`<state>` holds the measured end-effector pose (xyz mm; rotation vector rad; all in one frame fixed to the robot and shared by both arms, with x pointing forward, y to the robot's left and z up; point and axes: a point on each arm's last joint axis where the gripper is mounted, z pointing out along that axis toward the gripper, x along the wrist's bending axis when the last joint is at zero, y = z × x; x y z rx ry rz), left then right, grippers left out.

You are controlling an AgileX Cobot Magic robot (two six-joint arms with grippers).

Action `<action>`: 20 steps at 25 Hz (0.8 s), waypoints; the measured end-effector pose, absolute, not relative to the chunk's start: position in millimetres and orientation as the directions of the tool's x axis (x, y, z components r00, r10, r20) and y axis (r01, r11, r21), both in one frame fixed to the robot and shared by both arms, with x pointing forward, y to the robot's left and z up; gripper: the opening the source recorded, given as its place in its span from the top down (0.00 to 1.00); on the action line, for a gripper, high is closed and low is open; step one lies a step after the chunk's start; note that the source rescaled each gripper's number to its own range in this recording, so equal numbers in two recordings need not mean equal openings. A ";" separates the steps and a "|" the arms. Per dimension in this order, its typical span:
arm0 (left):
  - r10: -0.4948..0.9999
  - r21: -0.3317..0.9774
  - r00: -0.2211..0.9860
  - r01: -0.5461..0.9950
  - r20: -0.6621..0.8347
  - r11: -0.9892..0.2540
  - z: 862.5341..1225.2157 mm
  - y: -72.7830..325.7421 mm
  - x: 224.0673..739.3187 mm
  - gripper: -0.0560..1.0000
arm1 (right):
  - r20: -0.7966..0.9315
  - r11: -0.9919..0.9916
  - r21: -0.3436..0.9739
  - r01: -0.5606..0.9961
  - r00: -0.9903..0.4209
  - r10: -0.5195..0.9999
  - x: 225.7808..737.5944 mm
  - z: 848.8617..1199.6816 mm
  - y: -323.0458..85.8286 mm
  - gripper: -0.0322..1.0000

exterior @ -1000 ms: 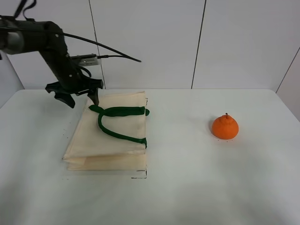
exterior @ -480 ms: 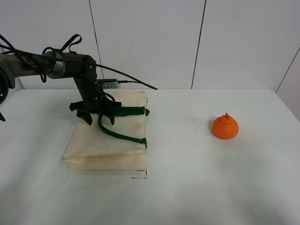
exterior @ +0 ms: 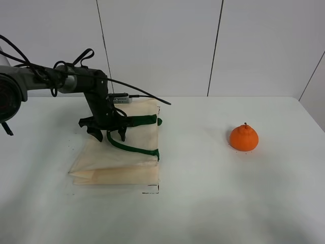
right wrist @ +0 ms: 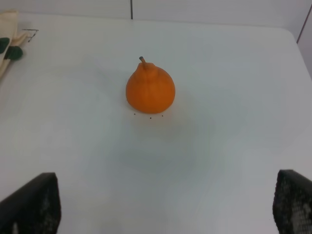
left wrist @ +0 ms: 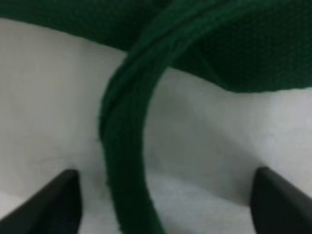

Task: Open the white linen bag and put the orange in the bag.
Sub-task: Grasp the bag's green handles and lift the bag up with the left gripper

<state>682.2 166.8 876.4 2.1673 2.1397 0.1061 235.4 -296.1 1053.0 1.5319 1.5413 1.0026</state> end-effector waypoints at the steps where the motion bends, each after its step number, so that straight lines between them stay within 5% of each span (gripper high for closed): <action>1: 1.000 0.114 0.013 0.993 -0.017 -0.011 875.8 166.8 682.1 0.33 | 0.026 -0.014 0.903 0.429 -0.023 0.999 235.4 1053.0 -296.1 0.00; 5: 1.000 0.114 0.012 0.993 -0.014 -0.010 875.4 167.5 682.3 0.79 | 0.026 -0.014 0.903 0.429 -0.023 0.999 235.4 1053.0 -296.1 0.00; 7: 1.000 0.115 0.001 0.993 -0.015 0.001 875.9 167.8 682.4 0.92 | 0.026 -0.014 0.903 0.429 -0.023 0.999 235.4 1053.0 -296.1 0.00; 12: 1.000 0.134 -0.005 0.991 -0.022 0.008 902.8 167.3 684.1 0.94 | 0.026 -0.014 0.903 0.429 -0.023 0.999 235.4 1053.0 -296.1 0.00; 20: 0.996 0.312 0.074 0.949 -0.055 -0.053 1026.7 165.8 685.3 0.94 | 0.026 -0.014 0.903 0.429 -0.023 0.999 235.4 1053.0 -296.1 0.00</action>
